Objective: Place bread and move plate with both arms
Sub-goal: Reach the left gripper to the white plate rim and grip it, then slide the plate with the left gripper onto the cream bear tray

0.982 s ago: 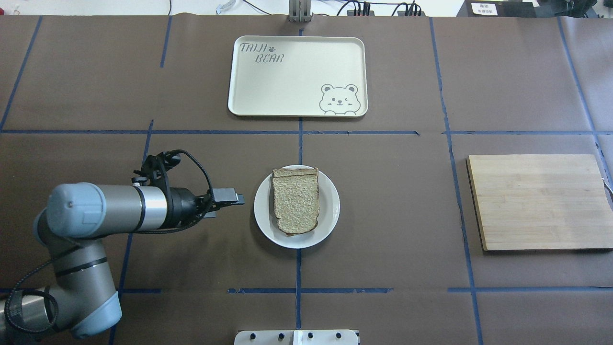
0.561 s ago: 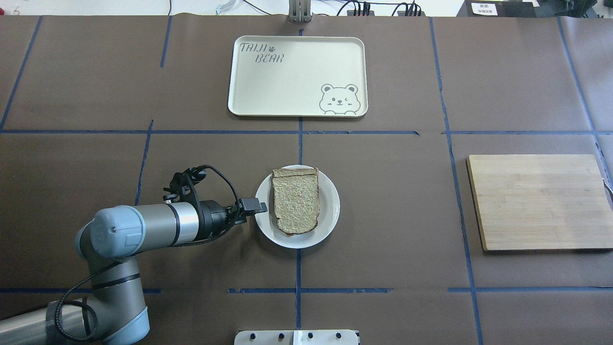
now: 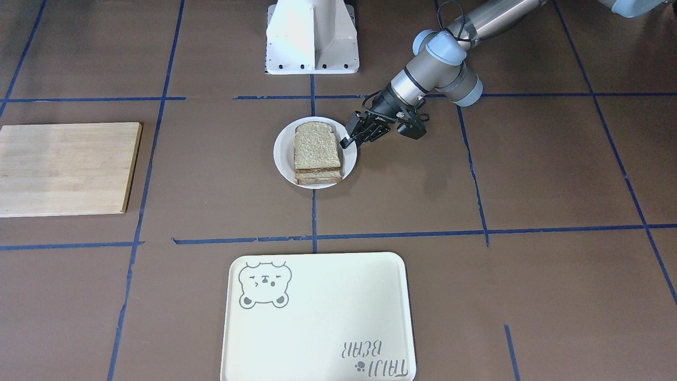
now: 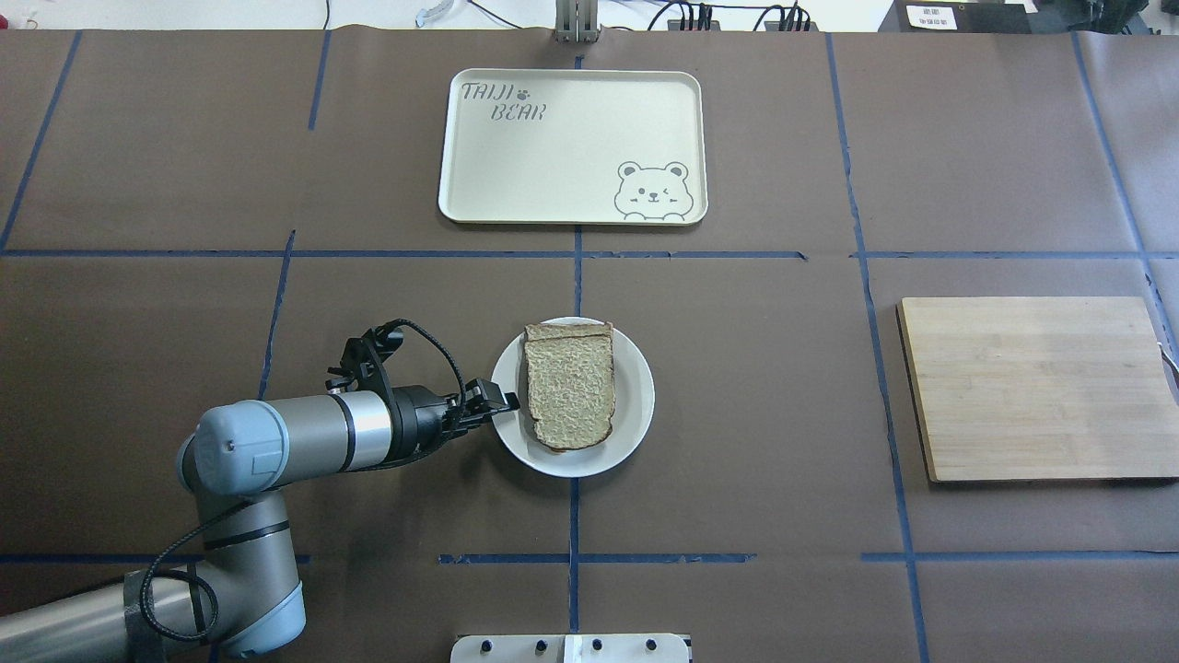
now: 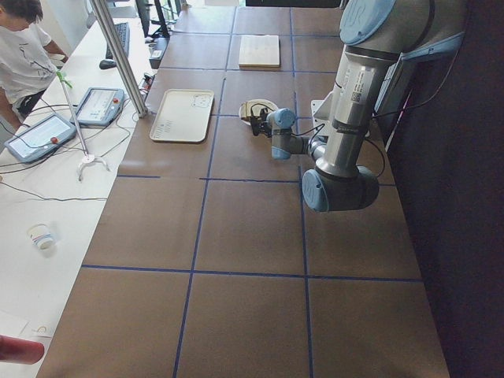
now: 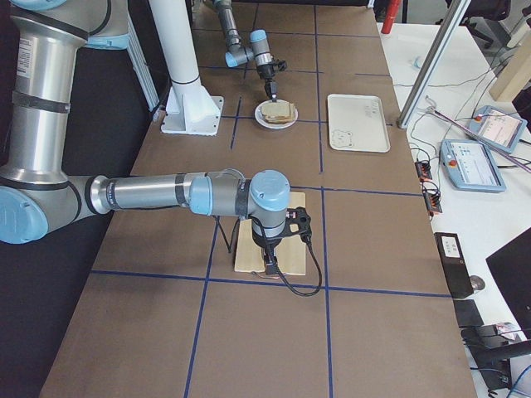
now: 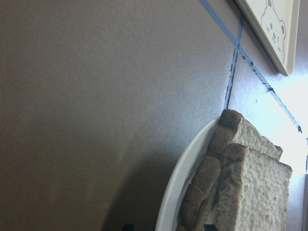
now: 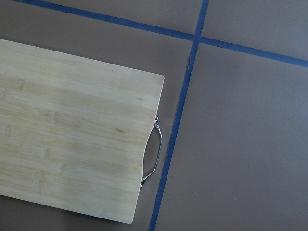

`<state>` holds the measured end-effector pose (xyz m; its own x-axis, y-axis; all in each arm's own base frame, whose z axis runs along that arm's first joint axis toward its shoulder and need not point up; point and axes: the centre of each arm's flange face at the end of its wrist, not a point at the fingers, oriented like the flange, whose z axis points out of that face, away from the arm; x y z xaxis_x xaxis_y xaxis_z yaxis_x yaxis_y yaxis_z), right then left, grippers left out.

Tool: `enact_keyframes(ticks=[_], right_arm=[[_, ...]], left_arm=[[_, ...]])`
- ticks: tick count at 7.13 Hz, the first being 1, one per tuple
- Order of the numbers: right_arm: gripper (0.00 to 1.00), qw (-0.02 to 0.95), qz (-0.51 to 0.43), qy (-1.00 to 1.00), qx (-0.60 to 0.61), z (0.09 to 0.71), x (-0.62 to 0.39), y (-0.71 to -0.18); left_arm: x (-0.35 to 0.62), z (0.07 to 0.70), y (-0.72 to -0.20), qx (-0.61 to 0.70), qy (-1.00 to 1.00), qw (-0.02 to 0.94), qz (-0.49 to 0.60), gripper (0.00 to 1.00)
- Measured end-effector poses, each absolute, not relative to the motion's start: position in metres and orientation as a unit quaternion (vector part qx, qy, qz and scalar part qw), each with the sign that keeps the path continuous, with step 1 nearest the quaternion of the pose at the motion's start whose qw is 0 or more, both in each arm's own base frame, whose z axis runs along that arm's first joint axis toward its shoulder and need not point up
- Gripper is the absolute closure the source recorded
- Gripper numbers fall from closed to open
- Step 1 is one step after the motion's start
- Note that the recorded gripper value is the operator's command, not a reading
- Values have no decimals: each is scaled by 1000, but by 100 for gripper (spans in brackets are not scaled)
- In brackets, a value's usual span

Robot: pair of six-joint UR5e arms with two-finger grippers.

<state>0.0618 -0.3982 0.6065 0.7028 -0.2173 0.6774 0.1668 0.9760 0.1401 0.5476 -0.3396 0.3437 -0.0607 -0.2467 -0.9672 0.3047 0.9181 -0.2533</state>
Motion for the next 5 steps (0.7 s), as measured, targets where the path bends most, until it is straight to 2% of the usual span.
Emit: enact_keyframes(ticks=[1,2,5], right_arm=[[0,922,-104,-371,34,606,62,-398],[0,922,-104,-371,34,606,62,-398],[0,922,-104,-371,34,606,62,-398]], left_arm=[[549,347,-339,20,700,685,-201,84],[550,349,-339,20,701,684,-201,92],[545,349,-337,21,723,663,-194,99]])
